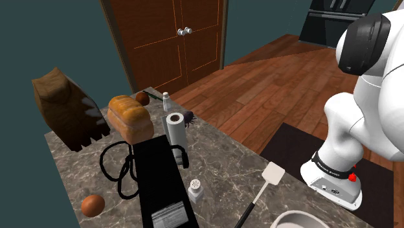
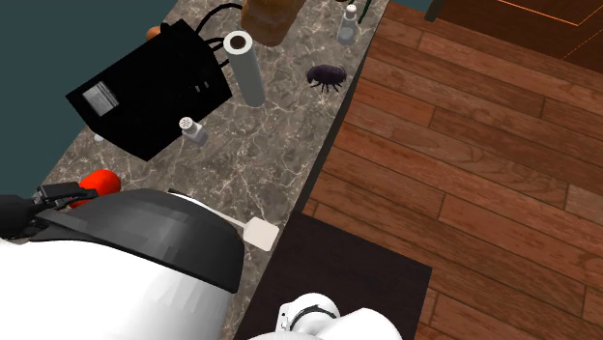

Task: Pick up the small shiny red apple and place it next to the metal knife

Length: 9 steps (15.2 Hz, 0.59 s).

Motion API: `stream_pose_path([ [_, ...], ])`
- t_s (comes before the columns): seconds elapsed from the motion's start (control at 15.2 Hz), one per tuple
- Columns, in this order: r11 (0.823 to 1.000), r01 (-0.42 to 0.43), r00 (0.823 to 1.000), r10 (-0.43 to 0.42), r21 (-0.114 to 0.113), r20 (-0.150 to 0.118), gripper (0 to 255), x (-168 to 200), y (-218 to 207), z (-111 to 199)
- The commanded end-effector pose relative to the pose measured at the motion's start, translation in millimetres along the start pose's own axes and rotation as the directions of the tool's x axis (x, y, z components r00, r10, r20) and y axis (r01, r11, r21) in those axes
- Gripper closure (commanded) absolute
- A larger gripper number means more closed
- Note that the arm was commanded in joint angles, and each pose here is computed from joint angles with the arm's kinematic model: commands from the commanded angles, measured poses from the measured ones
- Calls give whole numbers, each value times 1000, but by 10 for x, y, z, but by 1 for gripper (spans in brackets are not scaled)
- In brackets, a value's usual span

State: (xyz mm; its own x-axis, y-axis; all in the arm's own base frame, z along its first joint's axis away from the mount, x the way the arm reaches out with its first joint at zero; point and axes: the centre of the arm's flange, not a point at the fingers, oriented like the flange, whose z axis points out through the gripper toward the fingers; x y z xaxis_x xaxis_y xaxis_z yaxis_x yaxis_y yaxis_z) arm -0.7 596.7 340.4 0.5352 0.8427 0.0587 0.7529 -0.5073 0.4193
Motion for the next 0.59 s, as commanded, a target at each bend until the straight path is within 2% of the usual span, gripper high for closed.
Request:
stream_pose_path([
  [0.0,1000,0,1000,0,0,0,0,0,-1,1],
  [0.07,1000,0,1000,0,0,0,0,0,0,1],
  [0.13,1000,0,1000,0,0,0,255,0,0,1],
  [0.53,1000,0,1000,0,0,0,255,1,1,-1],
])
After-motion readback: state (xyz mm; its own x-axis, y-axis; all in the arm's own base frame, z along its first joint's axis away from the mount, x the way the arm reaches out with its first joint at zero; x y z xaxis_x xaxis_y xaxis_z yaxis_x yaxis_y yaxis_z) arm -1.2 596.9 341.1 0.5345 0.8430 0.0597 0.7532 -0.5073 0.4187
